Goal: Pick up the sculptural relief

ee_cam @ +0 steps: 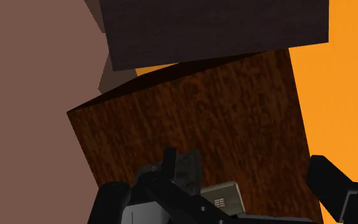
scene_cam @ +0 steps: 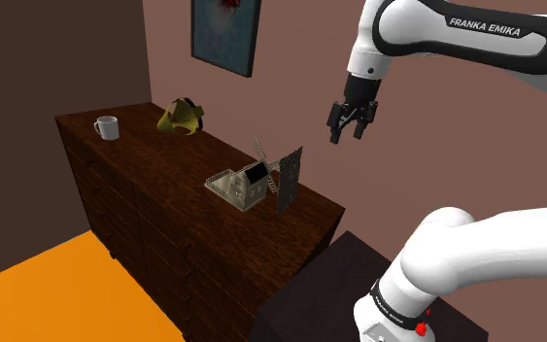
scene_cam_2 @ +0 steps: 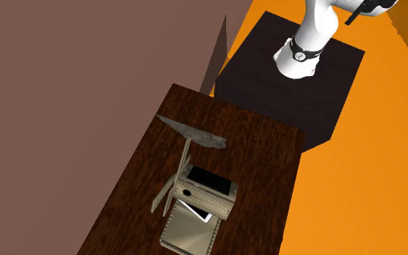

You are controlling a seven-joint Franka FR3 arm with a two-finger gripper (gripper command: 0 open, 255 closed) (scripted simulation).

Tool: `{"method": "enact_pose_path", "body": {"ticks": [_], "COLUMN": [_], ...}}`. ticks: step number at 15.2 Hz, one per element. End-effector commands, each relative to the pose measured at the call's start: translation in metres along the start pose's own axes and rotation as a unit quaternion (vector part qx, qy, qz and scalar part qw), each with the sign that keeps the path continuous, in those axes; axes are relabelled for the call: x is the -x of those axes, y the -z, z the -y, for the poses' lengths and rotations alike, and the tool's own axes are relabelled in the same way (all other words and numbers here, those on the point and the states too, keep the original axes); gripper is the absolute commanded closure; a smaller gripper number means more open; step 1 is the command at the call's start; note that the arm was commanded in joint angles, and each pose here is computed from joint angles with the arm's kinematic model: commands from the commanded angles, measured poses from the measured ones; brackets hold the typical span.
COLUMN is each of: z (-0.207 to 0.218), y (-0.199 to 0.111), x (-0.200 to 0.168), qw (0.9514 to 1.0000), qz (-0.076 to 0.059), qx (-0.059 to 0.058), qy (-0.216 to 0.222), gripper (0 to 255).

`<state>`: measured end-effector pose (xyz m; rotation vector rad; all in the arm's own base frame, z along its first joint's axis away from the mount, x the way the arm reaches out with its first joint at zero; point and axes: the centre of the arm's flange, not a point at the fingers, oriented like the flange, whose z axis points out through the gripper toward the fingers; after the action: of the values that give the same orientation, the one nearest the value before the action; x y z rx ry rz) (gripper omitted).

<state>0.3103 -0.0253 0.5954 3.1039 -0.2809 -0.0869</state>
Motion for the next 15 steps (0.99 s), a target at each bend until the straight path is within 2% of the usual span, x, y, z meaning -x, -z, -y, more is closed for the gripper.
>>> {"method": "enact_pose_path", "body": {"ticks": [1,4,8,11,15], "z": [0.000,0.011,0.021,0.025,0.025], "y": [0.000,-0.022,-0.052,-0.076,-0.108], "x": [0.000,-0.034,-0.081,-0.116,-0.162], "qw": [1.0000,0.9989,0.9942,0.9882,0.9769], "qz": [0.000,0.010,0.024,0.035,0.048], "qx": [0.000,0.002,0.004,0.006,0.008], "qy": [0.000,-0.045,-0.105,-0.149,-0.208], "gripper": [0,0,0,0,0]}}
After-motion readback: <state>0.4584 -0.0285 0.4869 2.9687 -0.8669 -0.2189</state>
